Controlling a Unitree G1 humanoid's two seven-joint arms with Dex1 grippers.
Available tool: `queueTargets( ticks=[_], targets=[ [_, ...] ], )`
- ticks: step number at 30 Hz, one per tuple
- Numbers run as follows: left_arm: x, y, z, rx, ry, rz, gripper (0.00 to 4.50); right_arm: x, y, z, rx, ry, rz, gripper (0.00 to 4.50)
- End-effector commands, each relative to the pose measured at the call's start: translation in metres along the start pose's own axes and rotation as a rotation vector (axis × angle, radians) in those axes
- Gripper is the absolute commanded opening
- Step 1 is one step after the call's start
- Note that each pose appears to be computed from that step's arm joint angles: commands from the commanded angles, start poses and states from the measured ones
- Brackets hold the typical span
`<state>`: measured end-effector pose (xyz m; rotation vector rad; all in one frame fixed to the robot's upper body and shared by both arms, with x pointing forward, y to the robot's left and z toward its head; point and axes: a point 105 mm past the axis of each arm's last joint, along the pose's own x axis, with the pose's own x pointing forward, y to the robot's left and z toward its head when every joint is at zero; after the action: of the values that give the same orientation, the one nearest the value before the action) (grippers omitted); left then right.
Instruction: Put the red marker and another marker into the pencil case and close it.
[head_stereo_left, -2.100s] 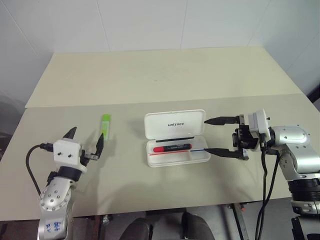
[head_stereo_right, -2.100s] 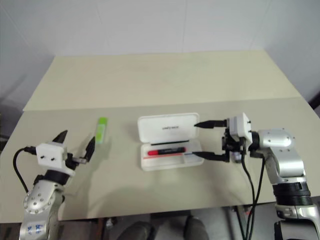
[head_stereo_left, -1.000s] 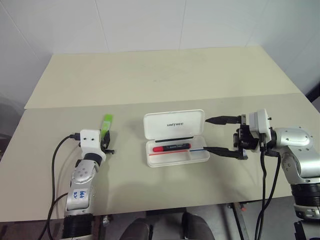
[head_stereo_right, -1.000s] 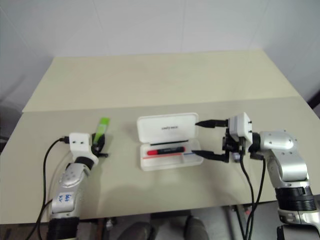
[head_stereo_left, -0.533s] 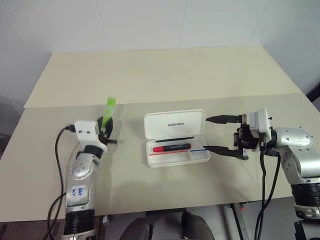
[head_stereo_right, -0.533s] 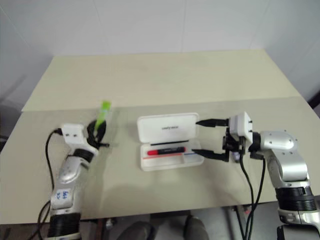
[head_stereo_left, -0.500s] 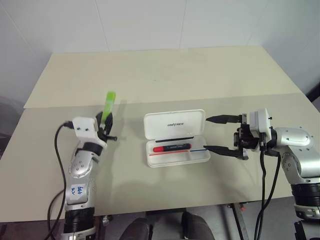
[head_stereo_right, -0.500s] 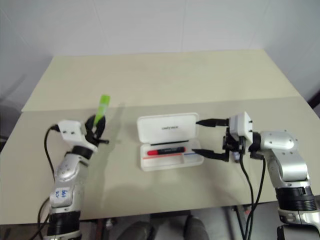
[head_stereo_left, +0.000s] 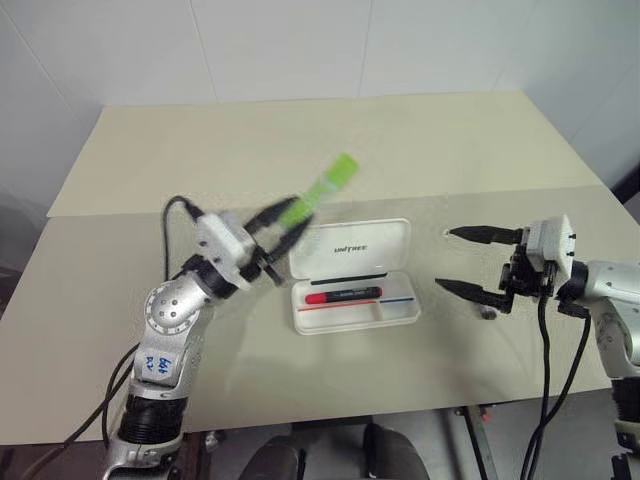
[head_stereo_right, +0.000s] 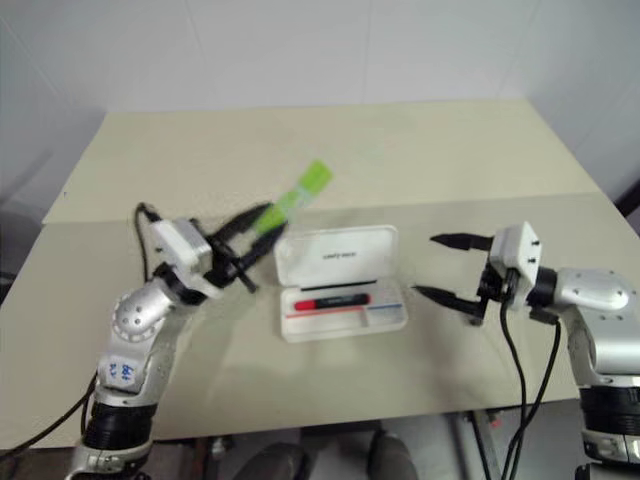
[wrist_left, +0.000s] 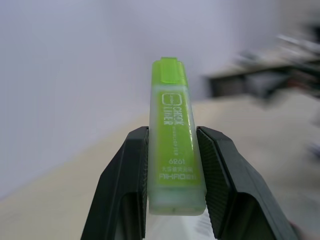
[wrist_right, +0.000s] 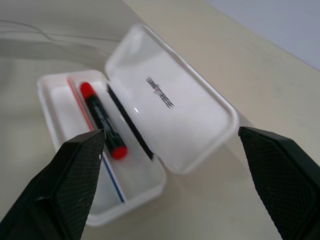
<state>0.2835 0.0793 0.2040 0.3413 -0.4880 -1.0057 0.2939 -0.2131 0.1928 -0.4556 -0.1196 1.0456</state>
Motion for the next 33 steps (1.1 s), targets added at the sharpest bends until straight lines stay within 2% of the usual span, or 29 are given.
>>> queueTargets(
  ticks=[1,3,10,20,33],
  targets=[
    [0.002,-0.018,0.002,-0.016,-0.004,-0.135,1.1,-0.015,-0.008,0.016,-0.061,-0.021,-0.046,4.5],
    [0.001,-0.026,-0.006,-0.037,0.031,-0.199,1.1,-0.02,-0.005,0.017,-0.054,-0.022,-0.046,4.5],
    [-0.007,-0.052,-0.056,-0.141,0.298,-0.34,1.1,-0.03,0.008,0.024,-0.008,0.002,-0.033,4.5],
    [0.003,-0.069,-0.072,-0.179,0.351,-0.393,1.1,-0.032,0.017,0.033,0.011,0.015,-0.024,4.5],
    [-0.007,-0.063,-0.082,-0.171,0.408,-0.358,1.1,-0.031,0.018,0.034,0.014,0.008,-0.026,4.5]
  ],
)
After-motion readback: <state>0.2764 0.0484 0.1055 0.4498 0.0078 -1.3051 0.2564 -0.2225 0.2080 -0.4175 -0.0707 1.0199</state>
